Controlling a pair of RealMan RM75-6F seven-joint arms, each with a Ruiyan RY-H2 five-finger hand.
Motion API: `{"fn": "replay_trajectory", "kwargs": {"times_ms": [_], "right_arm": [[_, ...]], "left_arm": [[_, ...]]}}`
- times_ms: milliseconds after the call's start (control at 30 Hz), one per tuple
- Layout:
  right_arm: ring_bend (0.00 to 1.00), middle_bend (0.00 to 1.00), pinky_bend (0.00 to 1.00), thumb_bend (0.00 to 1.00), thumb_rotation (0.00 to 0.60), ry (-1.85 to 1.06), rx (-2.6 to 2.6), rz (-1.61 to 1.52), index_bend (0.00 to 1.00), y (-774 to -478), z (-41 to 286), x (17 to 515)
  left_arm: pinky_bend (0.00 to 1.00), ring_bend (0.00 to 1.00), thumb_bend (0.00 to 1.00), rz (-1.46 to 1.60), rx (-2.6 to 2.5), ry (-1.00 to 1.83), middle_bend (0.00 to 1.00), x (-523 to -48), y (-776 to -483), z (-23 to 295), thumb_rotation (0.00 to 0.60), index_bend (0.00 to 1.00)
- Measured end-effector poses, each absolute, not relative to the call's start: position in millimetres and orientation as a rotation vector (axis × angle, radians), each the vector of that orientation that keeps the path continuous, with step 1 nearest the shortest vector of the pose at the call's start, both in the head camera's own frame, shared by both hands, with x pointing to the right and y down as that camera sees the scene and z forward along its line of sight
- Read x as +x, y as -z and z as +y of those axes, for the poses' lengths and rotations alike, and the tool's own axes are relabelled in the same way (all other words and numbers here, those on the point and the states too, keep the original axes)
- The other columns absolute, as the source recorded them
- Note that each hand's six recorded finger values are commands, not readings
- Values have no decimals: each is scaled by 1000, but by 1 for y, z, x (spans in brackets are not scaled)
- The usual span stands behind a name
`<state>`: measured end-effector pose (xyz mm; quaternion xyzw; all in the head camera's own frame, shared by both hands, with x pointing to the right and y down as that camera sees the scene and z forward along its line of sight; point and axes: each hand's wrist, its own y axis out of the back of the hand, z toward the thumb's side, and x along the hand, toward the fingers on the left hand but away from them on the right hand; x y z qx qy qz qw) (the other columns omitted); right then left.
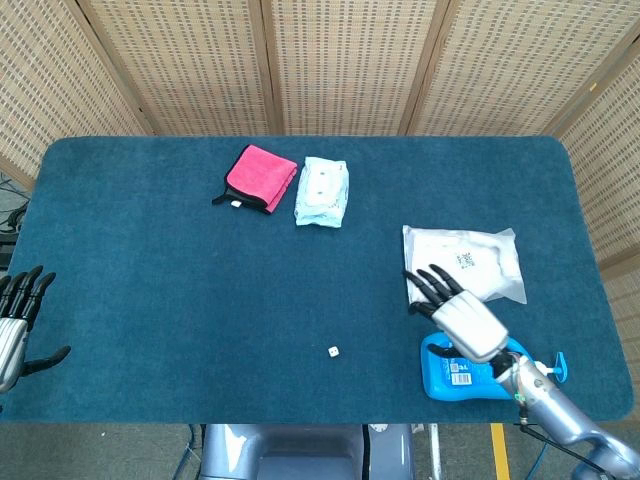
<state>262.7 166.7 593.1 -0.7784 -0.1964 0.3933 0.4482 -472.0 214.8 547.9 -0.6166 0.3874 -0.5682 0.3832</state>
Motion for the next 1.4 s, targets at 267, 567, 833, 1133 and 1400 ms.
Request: {"fn": "replay_trajectory", "kwargs": {"times_ms": [267,567,833,1133,1400], "right_arm": [[0,0,0,311,600,-988,-2019,-384,382,-620,183,213],[0,0,0,311,600,-1013,-2001,-271,391,-648,193,170],[0,0,0,312,600,-1037,-2020,-195,397,-677,204,134],[0,0,0,311,600,-1049,-2010,-144,397,-694,206,114],[0,0,0,333,600,-1061,-2006,-146,407,-699,206,109]], "left_arm": [[0,0,0,989,-1576,1469,0,-476,-551,214,600,0],[0,0,0,1003,-1575,1473,0,-479,-550,212,600,0],[0,0,0,1008,-1577,1483,0,-481,-551,210,600,0],[0,0,0,1024,-1578,1489,0,-485,-550,208,600,0],[0,0,0,1017,-1579,1496,0,-485,-552,207,600,0]]}}
